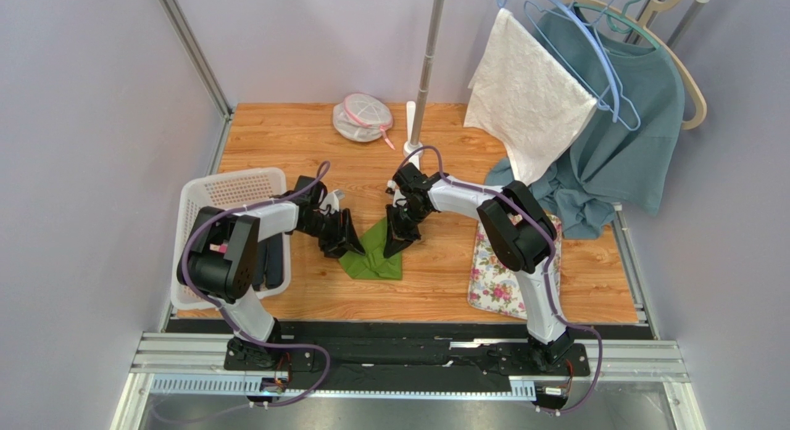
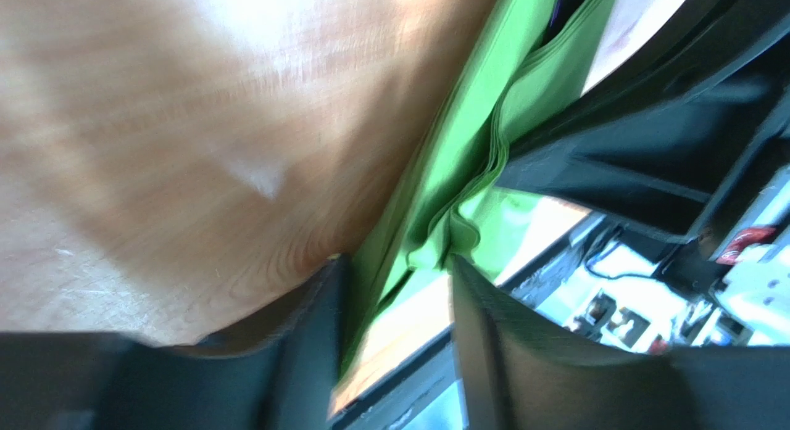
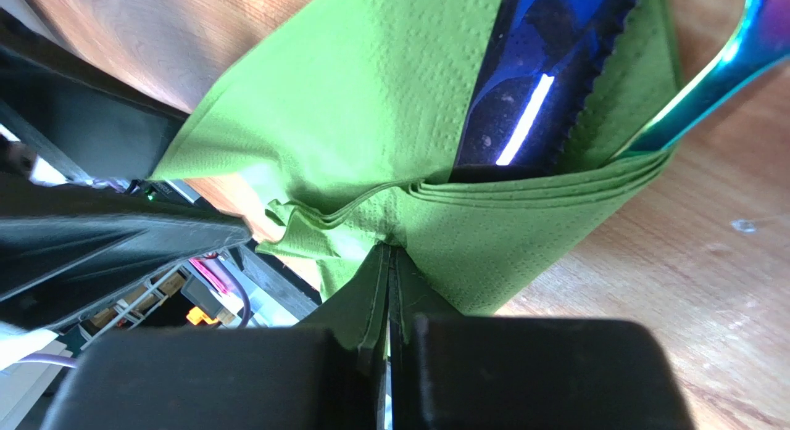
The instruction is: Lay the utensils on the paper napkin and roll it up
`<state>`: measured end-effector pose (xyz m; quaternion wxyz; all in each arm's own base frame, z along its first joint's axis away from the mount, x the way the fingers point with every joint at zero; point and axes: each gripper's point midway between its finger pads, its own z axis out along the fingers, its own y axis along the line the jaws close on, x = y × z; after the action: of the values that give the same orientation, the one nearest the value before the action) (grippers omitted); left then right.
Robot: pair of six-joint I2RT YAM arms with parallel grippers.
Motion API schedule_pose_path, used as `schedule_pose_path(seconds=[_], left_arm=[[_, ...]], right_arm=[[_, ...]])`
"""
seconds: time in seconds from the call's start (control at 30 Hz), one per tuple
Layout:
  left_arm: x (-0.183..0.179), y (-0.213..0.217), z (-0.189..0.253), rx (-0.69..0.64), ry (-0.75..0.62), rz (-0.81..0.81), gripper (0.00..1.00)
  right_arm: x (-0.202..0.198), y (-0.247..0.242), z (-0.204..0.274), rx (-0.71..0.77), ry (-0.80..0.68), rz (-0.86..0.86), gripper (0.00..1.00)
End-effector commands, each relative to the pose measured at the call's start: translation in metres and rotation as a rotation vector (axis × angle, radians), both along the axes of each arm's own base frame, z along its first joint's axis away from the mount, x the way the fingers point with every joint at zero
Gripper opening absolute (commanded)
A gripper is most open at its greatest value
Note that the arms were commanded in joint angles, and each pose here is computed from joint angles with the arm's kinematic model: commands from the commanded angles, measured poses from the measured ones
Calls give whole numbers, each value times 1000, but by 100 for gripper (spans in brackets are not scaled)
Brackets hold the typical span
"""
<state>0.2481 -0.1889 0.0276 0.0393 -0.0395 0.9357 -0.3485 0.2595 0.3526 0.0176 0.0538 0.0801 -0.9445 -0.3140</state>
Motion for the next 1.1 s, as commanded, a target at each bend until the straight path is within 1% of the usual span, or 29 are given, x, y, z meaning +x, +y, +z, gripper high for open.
schedule_pose_path(seconds=[0.0, 0.13, 0.23, 0.27, 0.33, 0.4, 0.43, 0.47, 0.53, 0.63, 0.7, 0.77, 0.8, 0.9, 1.07], left_arm=[[-16, -1, 3, -21, 34, -36, 47], [-15, -3, 10, -41, 27, -36, 37], [-12, -1, 18, -37, -1, -37, 26], [-11, -2, 21, -43, -8, -36, 19], [-4, -8, 34, -85, -55, -47, 14], [-3, -15, 47, -141, -65, -43, 12], [-1, -22, 57, -171, -101, -58, 10], [-2, -27, 64, -198, -103, -69, 8], [-2, -41, 76, -243, -134, -102, 6], [-5, -57, 83, -283, -135, -125, 4], [-6, -67, 83, -296, -127, -130, 4], [-6, -72, 77, -303, -90, -115, 4], [-4, -77, 75, -315, -103, -121, 4], [-2, -85, 63, -311, -82, -115, 4], [-1, -82, 30, -227, -45, -103, 6]], right_arm=[[18, -28, -52, -192, -97, -17, 0], [18, -29, -51, -195, -101, -18, 0], [19, -29, -51, -196, -106, -20, 0], [18, -30, -52, -198, -104, -18, 0], [18, -29, -52, -199, -105, -20, 0], [18, -29, -52, -198, -106, -20, 0], [19, -29, -52, -199, -105, -24, 0], [18, -29, -52, -198, -106, -24, 0], [19, -29, -52, -202, -108, -27, 0], [20, -29, -52, -201, -107, -33, 0], [19, -28, -52, -200, -105, -33, 0], [19, -28, -51, -201, -106, -34, 0], [20, -29, -51, -200, -106, -37, 0], [20, -27, -51, -199, -104, -40, 0], [20, -28, -51, -201, -98, -47, 0]])
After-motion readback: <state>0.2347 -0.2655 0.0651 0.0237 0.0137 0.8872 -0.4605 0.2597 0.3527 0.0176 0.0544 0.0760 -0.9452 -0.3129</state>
